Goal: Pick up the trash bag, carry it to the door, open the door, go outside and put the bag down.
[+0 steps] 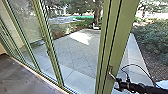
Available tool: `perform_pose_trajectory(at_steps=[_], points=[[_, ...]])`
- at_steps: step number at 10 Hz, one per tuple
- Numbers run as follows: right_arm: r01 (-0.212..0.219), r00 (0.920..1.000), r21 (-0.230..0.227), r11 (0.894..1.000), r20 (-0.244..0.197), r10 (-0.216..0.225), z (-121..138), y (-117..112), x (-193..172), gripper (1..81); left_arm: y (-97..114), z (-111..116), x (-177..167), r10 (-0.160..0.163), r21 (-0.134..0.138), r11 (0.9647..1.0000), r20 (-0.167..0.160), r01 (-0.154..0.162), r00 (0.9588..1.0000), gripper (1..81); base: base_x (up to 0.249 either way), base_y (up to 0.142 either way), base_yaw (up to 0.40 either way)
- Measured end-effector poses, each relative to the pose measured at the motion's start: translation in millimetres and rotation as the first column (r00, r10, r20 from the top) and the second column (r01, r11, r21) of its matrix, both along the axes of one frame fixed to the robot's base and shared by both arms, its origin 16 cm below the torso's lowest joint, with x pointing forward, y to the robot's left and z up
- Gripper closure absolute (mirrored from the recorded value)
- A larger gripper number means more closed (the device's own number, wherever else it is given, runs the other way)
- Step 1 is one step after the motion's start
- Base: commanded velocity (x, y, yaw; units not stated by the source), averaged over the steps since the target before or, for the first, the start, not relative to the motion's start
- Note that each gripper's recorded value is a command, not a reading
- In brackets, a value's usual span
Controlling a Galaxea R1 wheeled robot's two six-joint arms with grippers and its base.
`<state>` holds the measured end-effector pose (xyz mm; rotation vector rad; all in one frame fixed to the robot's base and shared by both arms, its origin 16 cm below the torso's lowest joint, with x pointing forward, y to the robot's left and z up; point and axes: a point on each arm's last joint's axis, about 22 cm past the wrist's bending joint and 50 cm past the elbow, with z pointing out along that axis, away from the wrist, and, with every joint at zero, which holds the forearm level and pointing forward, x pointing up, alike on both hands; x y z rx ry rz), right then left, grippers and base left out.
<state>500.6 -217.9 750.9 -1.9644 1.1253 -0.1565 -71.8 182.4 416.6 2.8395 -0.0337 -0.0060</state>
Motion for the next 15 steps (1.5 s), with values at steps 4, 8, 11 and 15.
perform_pose_trajectory(at_steps=[4,8,11,15], points=[[-0.022,0.9992,-0.039,0.999,-0.034,0.021,-3.7,-3.3,0.6,1.0,0.6,-0.1,-0.5,0.000,0.001,1.0000,-0.002,0.000,1.0000,81.1,0.000,0.000,0.000],[-0.042,0.9985,-0.017,0.999,0.035,0.042,-15.5,0.0,14.0,1.0,4.4,1.0,-35.9,0.000,0.006,1.0000,-0.080,0.000,0.9968,81.1,0.000,0.000,0.000],[-0.038,0.9982,-0.014,0.999,0.047,0.038,-14.2,-1.3,18.4,1.0,5.2,0.5,-36.6,-0.001,0.007,1.0000,-0.083,0.002,0.9965,81.1,0.000,0.000,0.000],[-0.042,0.9986,-0.047,0.998,0.031,0.044,-14.4,-7.8,24.8,1.0,10.2,0.9,-42.2,-0.002,0.013,0.9999,-0.089,0.003,0.9961,81.1,0.000,0.000,0.000]])
